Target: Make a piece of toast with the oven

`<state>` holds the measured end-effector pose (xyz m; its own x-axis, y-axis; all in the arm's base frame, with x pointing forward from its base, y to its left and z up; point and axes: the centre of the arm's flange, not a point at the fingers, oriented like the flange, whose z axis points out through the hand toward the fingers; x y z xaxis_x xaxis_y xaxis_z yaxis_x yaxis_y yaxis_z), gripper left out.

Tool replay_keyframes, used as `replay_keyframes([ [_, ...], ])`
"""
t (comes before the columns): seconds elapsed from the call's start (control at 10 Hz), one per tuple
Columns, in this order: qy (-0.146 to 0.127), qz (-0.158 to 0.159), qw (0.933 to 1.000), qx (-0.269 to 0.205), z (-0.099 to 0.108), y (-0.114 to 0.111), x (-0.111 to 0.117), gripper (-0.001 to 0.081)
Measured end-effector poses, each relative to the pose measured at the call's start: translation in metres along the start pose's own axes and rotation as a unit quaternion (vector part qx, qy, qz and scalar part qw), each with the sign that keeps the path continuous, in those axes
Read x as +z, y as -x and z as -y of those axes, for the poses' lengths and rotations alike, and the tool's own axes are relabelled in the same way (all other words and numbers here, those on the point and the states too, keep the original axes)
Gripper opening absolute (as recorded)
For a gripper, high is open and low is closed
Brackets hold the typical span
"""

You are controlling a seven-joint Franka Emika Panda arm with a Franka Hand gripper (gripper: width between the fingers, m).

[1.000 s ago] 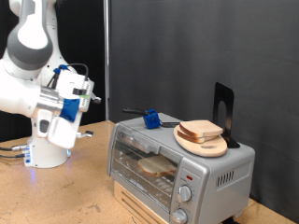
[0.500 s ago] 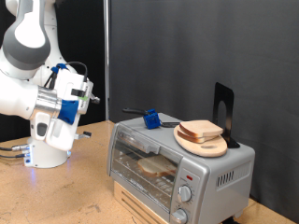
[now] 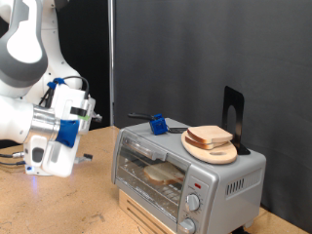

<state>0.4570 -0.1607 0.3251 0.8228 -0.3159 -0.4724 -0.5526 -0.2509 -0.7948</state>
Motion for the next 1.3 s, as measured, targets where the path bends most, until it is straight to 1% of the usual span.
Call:
replay_keyframes([
  [0.3, -0.006, -0.048, 0.9988, 0.005, -0.013, -0.04, -0.017, 0.0682],
  [0.5, -0.005, -0.061, 0.998, 0.018, -0.02, -0.066, -0.023, 0.0682],
  [0.9, -0.007, -0.049, 0.9978, 0.045, -0.033, -0.12, -0.024, 0.0682],
  [1.1, -0.007, -0.053, 0.9981, 0.029, -0.035, -0.143, -0.023, 0.0682],
  [1.2, -0.007, -0.053, 0.9981, 0.033, -0.036, -0.143, -0.023, 0.0682],
  [1.3, -0.008, -0.033, 0.9985, 0.044, -0.036, -0.139, -0.019, 0.0682],
])
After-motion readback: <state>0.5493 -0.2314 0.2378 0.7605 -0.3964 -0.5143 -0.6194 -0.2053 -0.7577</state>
